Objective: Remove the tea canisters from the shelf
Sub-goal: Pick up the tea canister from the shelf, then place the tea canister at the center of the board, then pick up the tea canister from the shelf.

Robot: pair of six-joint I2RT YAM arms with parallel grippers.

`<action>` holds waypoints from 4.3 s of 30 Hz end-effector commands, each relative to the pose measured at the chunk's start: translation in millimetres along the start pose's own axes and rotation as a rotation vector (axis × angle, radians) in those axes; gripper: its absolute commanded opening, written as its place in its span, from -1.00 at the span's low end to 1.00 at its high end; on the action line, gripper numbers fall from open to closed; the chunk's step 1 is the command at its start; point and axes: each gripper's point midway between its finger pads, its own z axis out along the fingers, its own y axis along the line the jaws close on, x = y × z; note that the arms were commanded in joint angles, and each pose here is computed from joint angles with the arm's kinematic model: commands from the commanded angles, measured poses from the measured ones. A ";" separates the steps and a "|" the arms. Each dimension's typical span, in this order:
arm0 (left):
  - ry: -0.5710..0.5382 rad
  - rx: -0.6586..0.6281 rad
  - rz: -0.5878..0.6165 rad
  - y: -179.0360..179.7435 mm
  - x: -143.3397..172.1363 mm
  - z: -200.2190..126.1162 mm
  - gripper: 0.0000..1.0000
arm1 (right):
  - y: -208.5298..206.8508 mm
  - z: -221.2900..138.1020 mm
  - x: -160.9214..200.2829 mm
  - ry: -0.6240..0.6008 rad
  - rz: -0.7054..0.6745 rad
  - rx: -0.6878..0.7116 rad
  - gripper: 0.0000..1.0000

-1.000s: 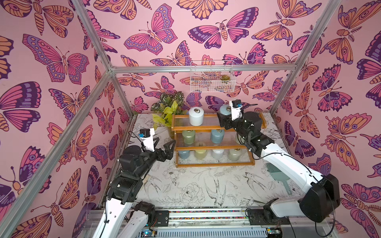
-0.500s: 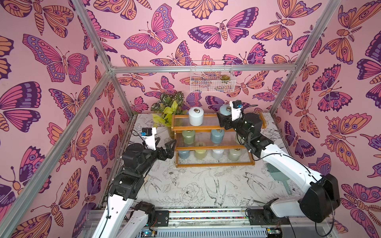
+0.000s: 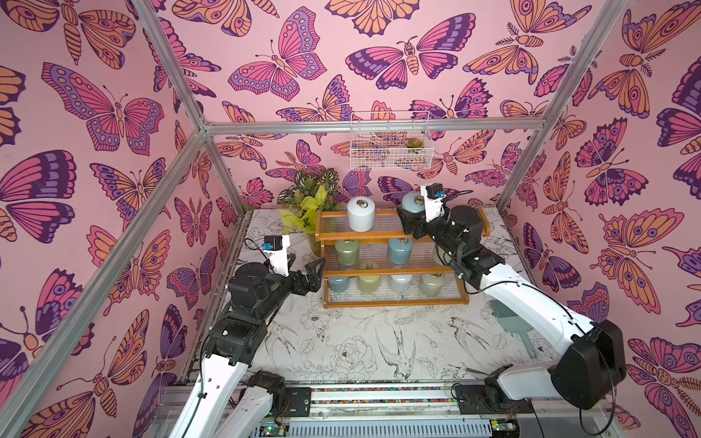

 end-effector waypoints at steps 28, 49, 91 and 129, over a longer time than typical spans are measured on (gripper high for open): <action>-0.017 -0.040 -0.026 11.0 8.1 5.1 1.00 | 102.2 -74.3 -78.3 -0.252 -0.060 -0.434 0.18; 0.007 -0.119 -0.083 24.8 31.9 -20.0 1.00 | 204.5 -135.7 44.3 -0.144 -0.023 -0.623 0.18; 0.140 -0.055 -0.138 17.2 55.6 0.0 1.00 | 305.4 -44.6 261.9 -0.034 -0.052 -0.597 0.54; 0.066 0.043 -0.133 -14.7 35.6 -63.3 1.00 | 171.6 -63.8 -100.7 -0.132 -0.163 -0.296 0.97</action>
